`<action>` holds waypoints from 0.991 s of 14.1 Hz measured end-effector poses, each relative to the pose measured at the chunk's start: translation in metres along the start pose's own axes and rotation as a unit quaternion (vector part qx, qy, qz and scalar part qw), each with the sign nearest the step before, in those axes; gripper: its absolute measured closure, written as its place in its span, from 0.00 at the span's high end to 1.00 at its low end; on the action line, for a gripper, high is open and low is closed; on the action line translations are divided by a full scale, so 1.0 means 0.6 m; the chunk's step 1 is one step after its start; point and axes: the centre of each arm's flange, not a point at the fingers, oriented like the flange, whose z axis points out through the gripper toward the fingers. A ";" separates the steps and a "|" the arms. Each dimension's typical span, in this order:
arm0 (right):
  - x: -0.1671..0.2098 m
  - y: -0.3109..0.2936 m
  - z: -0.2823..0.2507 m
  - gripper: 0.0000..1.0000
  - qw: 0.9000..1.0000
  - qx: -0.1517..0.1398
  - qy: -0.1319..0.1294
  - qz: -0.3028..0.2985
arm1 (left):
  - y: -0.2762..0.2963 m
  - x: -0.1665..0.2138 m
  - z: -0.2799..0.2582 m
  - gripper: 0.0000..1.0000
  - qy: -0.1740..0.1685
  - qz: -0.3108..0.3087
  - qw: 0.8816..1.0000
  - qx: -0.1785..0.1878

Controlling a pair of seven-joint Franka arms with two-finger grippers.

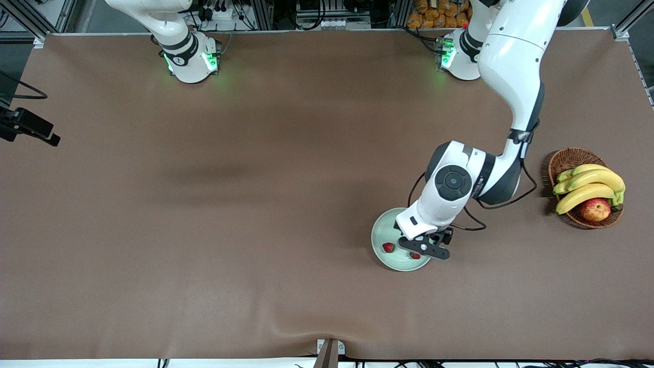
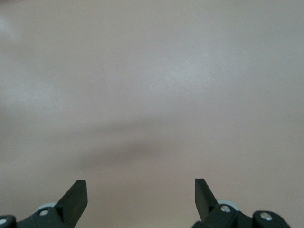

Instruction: Collect all strawberries into plate

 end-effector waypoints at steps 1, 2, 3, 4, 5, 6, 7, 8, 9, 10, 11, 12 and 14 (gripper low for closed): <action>0.000 -0.003 0.000 1.00 1.000 0.000 0.000 -0.001 | -0.010 0.010 -0.013 1.00 0.009 -0.011 1.000 0.001; 0.000 -0.004 0.000 1.00 1.000 0.000 0.000 -0.002 | -0.023 0.018 -0.027 1.00 0.018 -0.020 1.000 0.002; 0.000 -0.004 0.000 1.00 1.000 0.000 0.000 -0.002 | -0.038 0.025 -0.042 1.00 0.025 -0.031 0.999 0.003; 0.000 -0.003 0.000 1.00 1.000 0.000 0.000 -0.002 | -0.057 0.030 -0.057 1.00 0.032 -0.045 0.998 0.004; -0.001 -0.001 0.000 1.00 1.000 0.000 -0.002 0.000 | -0.077 0.033 -0.071 1.00 0.038 -0.063 0.997 0.005; -0.001 0.003 0.001 1.00 1.000 0.000 -0.004 0.002 | -0.098 0.036 -0.082 1.00 0.043 -0.079 0.996 0.006; -0.002 0.007 0.002 1.00 1.000 0.000 -0.006 0.004 | -0.120 0.037 -0.091 1.00 0.047 -0.090 0.995 0.007; -0.002 0.010 0.002 1.00 1.000 0.000 -0.007 0.005 | -0.141 0.038 -0.100 1.00 0.051 -0.098 0.994 0.009; -0.002 0.012 0.002 1.00 1.000 0.000 -0.008 0.007 | -0.161 0.039 -0.107 1.00 0.054 -0.107 0.993 0.010; -0.002 0.013 0.002 1.00 1.000 0.000 -0.008 0.007 | -0.181 0.039 -0.114 1.00 0.057 -0.114 0.992 0.012; -0.002 0.012 0.002 1.00 1.000 0.000 -0.008 0.007 | -0.201 0.039 -0.120 1.00 0.059 -0.122 0.991 0.013; -0.002 0.012 0.003 1.00 1.000 0.000 -0.008 0.006 | -0.223 0.037 -0.125 1.00 0.060 -0.129 0.990 0.014; -0.002 0.012 0.004 1.00 1.000 0.000 -0.009 0.006 | -0.266 0.034 -0.130 1.00 0.061 -0.127 0.990 0.013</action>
